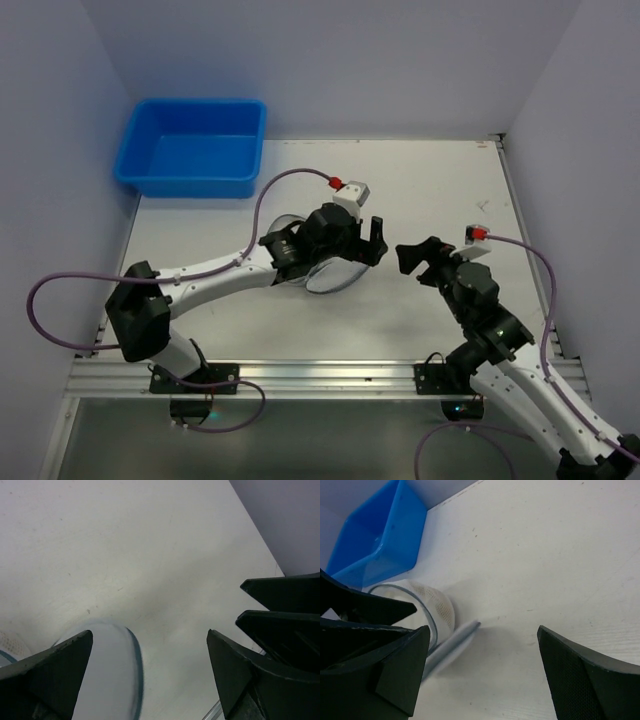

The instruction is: Unzip the laundry bag and remove the bra

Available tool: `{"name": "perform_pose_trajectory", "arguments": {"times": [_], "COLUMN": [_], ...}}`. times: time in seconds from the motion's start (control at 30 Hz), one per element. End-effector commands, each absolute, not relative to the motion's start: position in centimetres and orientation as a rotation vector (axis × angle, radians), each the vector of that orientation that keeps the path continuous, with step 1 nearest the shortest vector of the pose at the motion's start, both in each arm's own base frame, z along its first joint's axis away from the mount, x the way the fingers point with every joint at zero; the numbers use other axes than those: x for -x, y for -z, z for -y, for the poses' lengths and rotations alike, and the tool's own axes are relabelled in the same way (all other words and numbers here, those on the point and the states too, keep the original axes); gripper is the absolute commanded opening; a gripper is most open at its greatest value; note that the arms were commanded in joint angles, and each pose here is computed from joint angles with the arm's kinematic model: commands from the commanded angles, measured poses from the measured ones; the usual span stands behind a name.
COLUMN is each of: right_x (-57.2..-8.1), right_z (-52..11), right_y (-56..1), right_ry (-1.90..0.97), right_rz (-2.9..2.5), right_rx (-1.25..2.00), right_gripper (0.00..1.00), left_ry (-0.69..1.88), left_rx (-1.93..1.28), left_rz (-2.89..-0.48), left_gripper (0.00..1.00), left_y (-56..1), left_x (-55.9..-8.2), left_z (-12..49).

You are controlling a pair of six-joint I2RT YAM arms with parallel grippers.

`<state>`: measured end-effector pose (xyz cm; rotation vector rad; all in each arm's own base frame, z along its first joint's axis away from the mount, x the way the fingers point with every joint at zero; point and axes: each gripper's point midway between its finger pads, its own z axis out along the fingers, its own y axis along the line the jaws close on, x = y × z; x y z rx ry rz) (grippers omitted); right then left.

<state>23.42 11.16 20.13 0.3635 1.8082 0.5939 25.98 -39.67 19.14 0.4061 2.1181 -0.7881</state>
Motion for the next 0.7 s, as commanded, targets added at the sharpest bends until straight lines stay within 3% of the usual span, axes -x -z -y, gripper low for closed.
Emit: {"name": "perform_pose_trajectory", "arguments": {"times": [0.0,0.27,0.47,0.67], "right_x": [-24.1,-24.4,-24.6,-26.6], "right_z": [-13.0,-15.5,-21.7,-27.6], "right_y": [-20.9,-21.8,-21.3,-18.7], "right_ry": [-0.668,-0.748,-0.989,-1.114], "right_rz": [-1.795,-1.802,-1.918,-2.042], "right_rx": [-0.315,-0.192,-0.010,0.066], "right_gripper": [0.89,0.88,0.81,0.77], "left_ry": [0.772,0.822,0.698,0.542], "left_rx": [-0.333,-0.321,-0.075,-0.038], "left_rz": [-1.930,-1.967,-2.069,-2.063], "left_gripper": [1.00,1.00,1.00,1.00], "left_y": [-26.9,-25.5,-22.4,-21.9], "left_x": [-27.5,-27.0,-30.4,-29.7], "left_z": [38.1,38.0,30.0,24.5]}}
